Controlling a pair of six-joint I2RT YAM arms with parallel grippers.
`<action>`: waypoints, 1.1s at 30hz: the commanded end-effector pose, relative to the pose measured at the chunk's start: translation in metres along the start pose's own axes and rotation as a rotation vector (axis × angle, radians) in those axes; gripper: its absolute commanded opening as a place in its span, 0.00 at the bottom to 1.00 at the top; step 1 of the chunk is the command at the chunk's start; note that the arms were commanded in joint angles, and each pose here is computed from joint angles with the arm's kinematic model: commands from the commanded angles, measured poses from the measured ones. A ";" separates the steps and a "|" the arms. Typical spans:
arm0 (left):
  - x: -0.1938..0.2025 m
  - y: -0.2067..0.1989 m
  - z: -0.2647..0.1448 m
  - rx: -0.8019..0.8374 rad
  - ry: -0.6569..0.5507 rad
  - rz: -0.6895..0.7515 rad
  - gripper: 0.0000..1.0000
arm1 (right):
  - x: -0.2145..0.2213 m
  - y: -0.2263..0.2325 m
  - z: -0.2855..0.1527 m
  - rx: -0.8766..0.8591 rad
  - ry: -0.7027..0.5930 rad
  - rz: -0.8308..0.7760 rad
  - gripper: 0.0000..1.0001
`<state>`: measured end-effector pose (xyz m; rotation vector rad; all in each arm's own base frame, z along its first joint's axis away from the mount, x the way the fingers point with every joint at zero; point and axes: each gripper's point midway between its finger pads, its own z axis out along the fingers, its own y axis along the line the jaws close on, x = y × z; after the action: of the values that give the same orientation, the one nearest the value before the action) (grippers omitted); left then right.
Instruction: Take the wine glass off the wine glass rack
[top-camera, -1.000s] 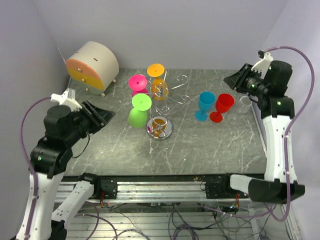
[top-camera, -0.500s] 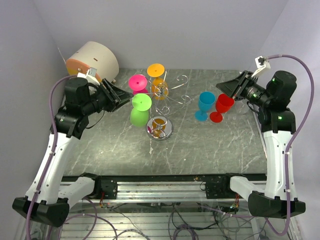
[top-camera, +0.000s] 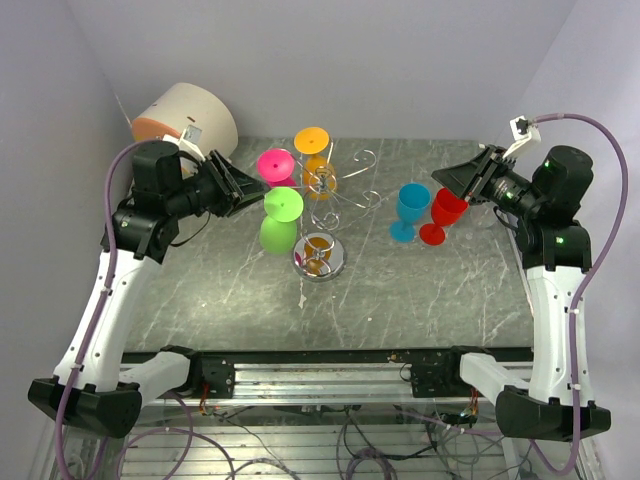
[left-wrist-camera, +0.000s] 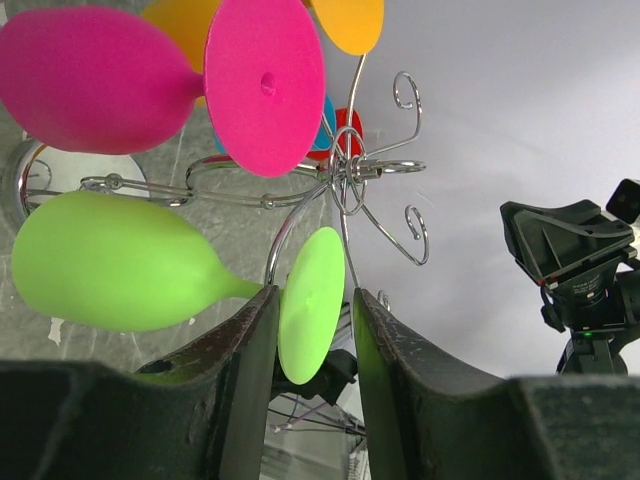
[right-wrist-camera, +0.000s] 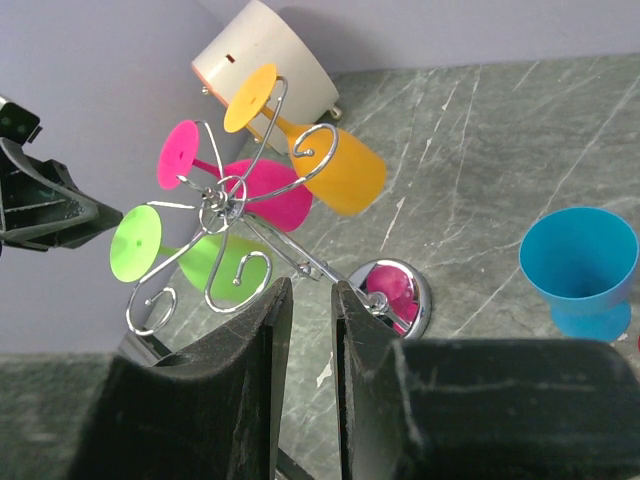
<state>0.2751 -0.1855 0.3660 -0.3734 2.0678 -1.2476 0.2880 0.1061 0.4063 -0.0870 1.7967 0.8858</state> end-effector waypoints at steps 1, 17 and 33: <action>0.006 -0.007 -0.008 0.011 0.045 0.042 0.45 | -0.006 0.008 -0.002 -0.022 -0.019 -0.029 0.23; 0.028 0.006 -0.021 -0.007 0.090 0.050 0.48 | -0.005 0.011 -0.006 -0.028 -0.035 -0.021 0.23; 0.031 -0.001 -0.012 0.061 0.132 0.023 0.48 | -0.002 0.011 -0.007 -0.023 -0.033 -0.009 0.22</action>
<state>0.2457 -0.1893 0.3476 -0.2921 2.1659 -1.2844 0.2808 0.1070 0.4121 -0.0897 1.7674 0.8867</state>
